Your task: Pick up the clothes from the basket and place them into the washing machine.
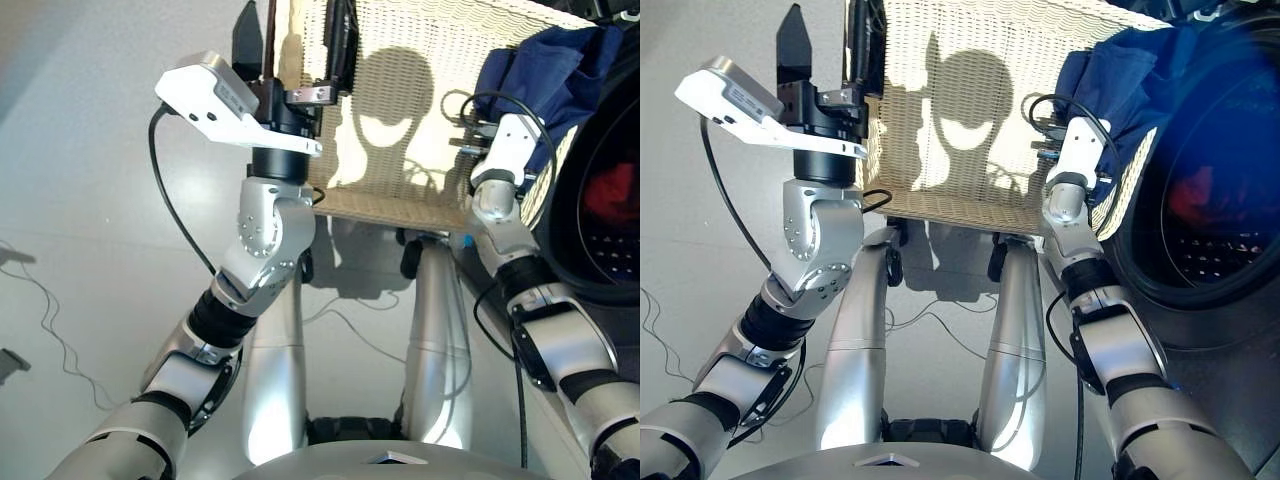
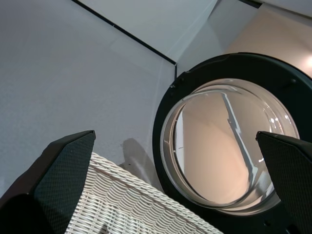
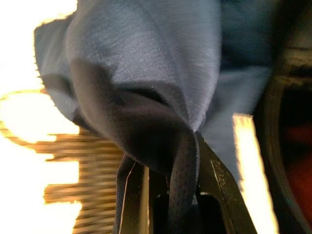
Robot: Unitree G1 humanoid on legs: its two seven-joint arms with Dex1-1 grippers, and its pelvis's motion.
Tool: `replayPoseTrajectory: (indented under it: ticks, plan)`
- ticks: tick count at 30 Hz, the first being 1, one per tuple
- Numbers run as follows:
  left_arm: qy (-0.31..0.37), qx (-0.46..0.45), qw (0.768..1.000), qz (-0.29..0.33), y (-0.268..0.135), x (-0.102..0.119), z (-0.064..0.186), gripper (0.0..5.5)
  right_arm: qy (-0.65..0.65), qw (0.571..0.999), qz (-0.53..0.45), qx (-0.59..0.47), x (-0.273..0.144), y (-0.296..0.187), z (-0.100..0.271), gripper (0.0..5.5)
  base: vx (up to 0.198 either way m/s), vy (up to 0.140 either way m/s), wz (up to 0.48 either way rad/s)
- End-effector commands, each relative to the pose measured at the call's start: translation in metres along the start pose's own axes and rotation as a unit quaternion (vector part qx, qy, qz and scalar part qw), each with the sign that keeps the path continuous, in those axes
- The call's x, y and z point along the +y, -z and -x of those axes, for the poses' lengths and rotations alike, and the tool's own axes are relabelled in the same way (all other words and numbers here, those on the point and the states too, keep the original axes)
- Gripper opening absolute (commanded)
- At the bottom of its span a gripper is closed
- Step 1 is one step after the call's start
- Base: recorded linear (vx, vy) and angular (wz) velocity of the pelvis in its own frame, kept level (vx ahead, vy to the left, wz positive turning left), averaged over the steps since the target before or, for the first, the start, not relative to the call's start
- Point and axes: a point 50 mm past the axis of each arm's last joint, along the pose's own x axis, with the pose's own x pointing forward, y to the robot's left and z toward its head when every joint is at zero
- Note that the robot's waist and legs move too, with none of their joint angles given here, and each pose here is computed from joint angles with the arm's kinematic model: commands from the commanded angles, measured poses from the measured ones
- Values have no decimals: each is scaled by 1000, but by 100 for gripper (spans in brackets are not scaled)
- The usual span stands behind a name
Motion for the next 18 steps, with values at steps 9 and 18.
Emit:
replayPoseTrajectory:
  ticks: [9,18]
  plan:
    - [8,-91,996,-8,-32,-1,-1,550,287,939,-130,-135,-95,-51,-21,0,0,0,0]
    - [19,-92,996,-3,-36,-4,-2,550,454,872,-156,-96,-160,-67,-48,0,0,0,0]
